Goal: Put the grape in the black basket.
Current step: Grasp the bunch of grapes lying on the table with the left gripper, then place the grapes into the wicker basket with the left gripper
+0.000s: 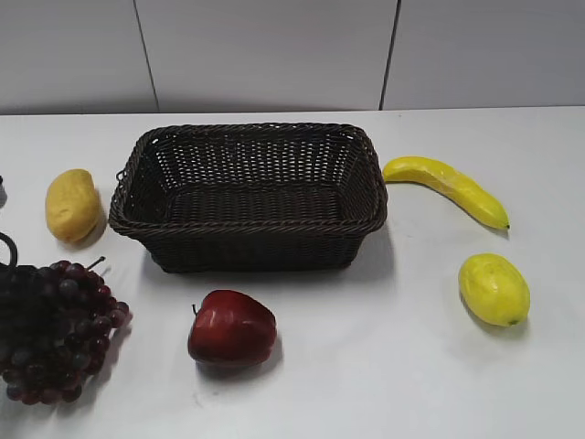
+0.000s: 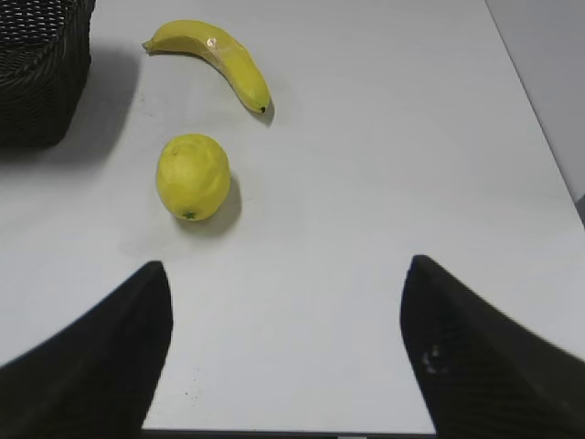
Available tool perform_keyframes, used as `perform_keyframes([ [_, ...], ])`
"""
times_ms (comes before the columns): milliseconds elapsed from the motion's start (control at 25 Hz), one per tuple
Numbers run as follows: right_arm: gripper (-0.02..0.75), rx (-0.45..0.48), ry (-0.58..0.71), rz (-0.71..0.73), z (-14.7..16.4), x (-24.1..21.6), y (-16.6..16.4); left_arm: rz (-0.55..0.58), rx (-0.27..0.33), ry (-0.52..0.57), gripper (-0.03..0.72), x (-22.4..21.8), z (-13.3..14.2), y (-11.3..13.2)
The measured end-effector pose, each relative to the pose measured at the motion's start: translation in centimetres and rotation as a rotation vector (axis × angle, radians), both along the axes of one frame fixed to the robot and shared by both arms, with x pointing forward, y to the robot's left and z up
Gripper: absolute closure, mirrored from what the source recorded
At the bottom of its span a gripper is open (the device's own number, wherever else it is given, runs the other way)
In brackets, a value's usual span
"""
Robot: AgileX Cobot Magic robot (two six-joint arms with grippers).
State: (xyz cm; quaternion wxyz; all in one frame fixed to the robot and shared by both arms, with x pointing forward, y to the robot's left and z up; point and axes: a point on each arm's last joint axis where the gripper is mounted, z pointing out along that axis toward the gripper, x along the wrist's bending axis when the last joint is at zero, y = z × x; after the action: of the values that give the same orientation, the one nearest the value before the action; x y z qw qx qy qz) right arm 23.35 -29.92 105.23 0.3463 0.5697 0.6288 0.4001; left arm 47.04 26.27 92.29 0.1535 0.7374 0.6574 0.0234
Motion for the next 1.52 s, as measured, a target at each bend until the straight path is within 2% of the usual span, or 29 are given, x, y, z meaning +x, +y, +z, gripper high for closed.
perform_keyframes([
  [200,0.148,0.0,0.0,0.0,0.0,0.0,0.0,0.004,0.011,0.042,0.044,1.2,-1.8,-0.1],
  [280,0.148,0.0,0.0,0.0,0.0,0.0,0.0,0.011,0.008,0.05,0.082,1.7,-2.1,-0.2],
  [400,0.148,0.0,0.0,0.0,0.0,0.0,0.0,0.028,-0.007,0.049,0.217,2.2,-2.2,-0.3],
  [440,0.148,0.0,0.0,0.0,0.0,0.0,0.0,0.028,-0.009,0.05,0.299,2.3,-2.1,-0.4],
  [480,0.148,0.0,0.0,0.0,0.0,0.0,0.0,0.026,-0.012,0.056,0.349,2.3,-2.0,-0.4],
  [680,0.148,0.0,0.0,0.0,0.0,0.0,0.0,0.007,-0.032,0.091,0.361,2.3,-1.3,-0.7],
  [840,0.148,0.0,0.0,0.0,0.0,0.0,0.0,-0.014,-0.061,0.106,0.362,1.7,0.8,-0.9],
  [1000,0.148,0.0,0.0,0.0,0.0,0.0,0.0,-0.023,-0.09,0.034,0.368,0.3,4.4,-1.0],
  [1120,0.148,0.0,0.0,0.0,0.0,0.0,0.0,-0.037,-0.109,-0.077,0.368,-1.0,7.8,-0.9],
  [1360,0.148,0.0,0.0,0.0,0.0,0.0,0.0,-0.06,-0.153,-0.414,0.368,-2.4,17.0,-0.9],
  [1520,0.148,0.0,0.0,0.0,0.0,0.0,0.0,-0.066,-0.197,-0.585,0.368,-2.0,22.5,-1.2],
])
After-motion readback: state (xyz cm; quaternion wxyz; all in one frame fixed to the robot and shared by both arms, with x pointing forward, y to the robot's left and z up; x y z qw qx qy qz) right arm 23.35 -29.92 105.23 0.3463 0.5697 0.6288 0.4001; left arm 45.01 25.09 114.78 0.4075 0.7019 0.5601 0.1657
